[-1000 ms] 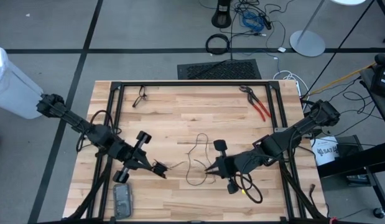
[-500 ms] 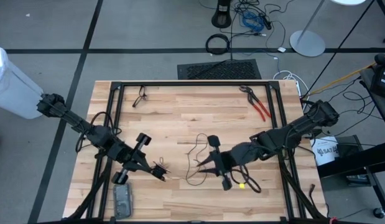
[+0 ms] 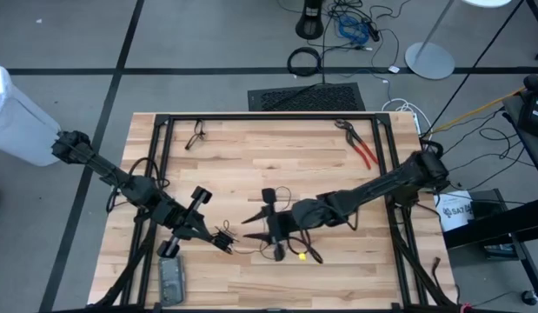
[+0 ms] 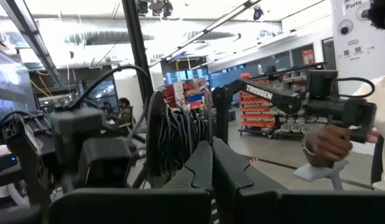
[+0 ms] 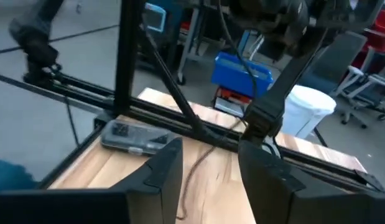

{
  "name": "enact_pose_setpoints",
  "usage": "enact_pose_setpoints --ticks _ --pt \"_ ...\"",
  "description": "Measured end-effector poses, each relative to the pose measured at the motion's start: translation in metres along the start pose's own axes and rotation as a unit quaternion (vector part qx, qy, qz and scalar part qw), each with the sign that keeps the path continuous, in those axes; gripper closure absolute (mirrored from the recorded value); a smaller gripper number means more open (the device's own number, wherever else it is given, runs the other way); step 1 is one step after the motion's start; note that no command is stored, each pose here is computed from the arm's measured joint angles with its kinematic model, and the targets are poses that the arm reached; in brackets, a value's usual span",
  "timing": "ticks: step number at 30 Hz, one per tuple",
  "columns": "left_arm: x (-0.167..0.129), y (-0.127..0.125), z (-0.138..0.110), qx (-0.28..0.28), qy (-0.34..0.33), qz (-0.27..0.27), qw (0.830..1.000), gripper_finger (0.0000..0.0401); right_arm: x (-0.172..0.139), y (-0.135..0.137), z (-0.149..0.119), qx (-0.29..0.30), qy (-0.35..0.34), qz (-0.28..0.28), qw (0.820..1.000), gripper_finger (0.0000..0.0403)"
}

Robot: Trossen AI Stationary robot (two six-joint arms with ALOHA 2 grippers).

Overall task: Coil cords
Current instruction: Uncoil the black cable wire from the spool

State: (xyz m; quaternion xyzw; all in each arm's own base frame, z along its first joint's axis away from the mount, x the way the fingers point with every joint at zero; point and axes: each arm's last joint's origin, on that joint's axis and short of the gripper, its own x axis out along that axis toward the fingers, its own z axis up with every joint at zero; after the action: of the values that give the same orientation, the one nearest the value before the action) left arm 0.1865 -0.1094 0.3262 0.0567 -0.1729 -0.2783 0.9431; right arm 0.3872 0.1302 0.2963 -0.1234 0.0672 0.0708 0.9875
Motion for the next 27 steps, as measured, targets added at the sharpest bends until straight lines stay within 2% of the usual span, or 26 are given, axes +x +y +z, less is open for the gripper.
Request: enact_pose_setpoints --ticks 5,10,27 --pt "0.003 -0.001 -0.005 -0.001 0.011 -0.002 1.000 0.0401 0.016 -0.005 -0.008 0.007 -0.043 -0.023 0.999 0.0259" --pt "0.009 -0.002 -0.014 -0.002 0.025 -0.004 1.000 0.0401 0.019 -0.004 -0.006 -0.034 -0.081 -0.035 0.996 0.0259" --pt "0.015 -0.003 -0.023 -0.015 0.030 -0.004 0.999 0.0401 0.019 -0.005 -0.003 -0.054 -0.094 -0.031 0.994 0.0262"
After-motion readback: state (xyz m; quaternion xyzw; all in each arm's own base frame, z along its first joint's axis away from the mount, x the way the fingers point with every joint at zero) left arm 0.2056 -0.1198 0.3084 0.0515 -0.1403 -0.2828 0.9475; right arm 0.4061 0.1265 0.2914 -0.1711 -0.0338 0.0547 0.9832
